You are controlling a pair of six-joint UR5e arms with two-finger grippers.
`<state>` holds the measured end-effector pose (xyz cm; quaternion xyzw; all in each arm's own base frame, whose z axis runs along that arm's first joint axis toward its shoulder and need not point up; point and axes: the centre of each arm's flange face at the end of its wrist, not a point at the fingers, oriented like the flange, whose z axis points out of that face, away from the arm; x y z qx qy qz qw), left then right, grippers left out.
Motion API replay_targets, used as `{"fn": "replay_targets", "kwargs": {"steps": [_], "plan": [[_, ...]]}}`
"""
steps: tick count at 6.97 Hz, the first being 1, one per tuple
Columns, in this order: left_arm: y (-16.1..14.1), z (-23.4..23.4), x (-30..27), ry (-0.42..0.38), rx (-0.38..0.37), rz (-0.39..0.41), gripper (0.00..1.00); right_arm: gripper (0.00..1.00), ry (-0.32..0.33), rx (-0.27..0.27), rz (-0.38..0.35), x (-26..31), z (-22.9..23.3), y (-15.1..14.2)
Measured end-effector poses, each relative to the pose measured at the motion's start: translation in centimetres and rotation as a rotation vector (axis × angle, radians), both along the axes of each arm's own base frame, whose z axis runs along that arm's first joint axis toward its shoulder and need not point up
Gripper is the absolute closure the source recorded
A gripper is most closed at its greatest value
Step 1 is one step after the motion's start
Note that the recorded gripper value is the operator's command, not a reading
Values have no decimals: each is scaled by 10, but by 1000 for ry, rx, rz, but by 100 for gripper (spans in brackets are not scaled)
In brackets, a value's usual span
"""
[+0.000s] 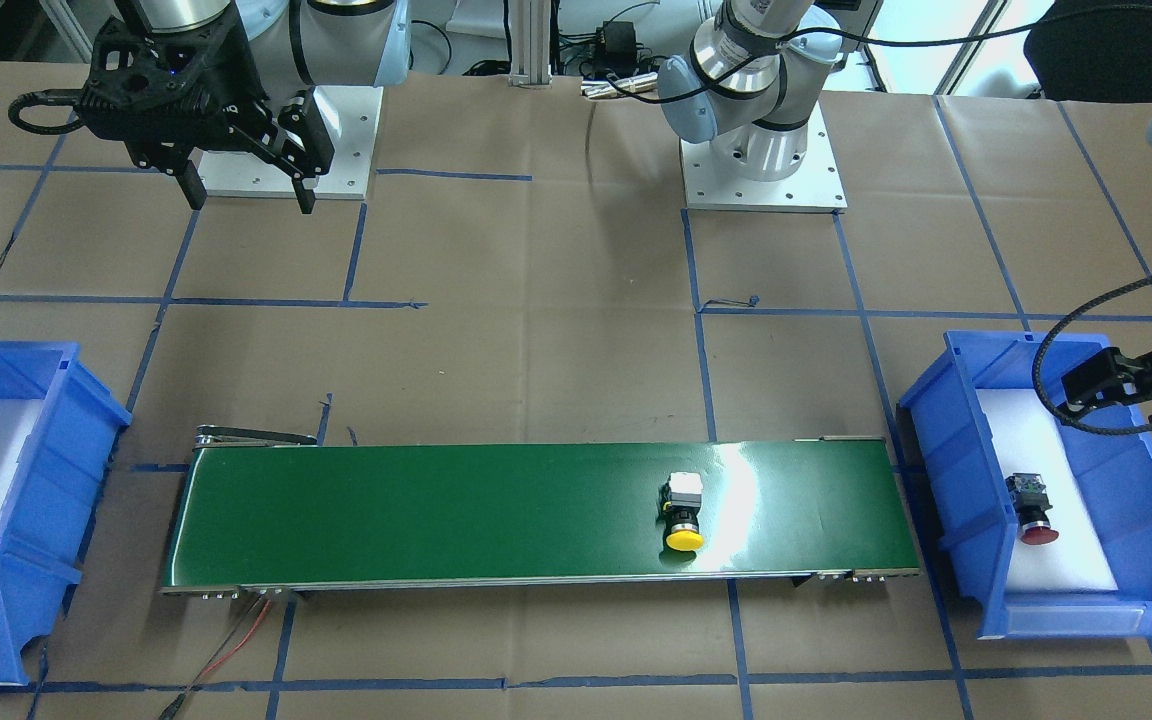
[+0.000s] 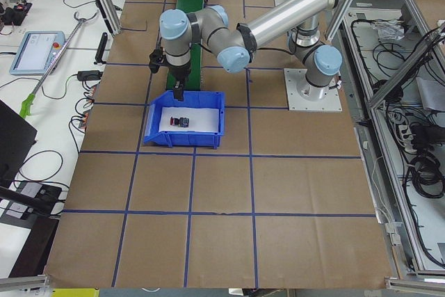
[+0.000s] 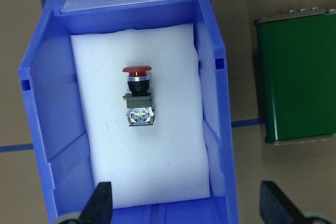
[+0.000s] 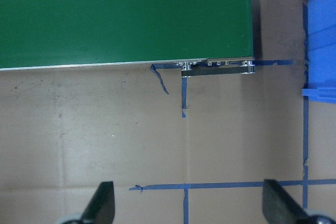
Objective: Transport two buttons from left to right
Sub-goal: 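Move the left gripper back into the bin above the red button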
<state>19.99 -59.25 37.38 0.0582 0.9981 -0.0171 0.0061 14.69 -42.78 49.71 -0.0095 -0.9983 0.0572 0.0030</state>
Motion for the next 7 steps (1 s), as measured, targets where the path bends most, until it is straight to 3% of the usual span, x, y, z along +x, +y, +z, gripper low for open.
{"fn": "replay_targets", "kwargs": {"steps": [3,7], "plan": [[-22,-46,21,-10,-21,6,0,0,0,1,0,0,0,0],[-28,-59,23,-11,-21,6,0,0,0,4,0,0,-1,-1]]}}
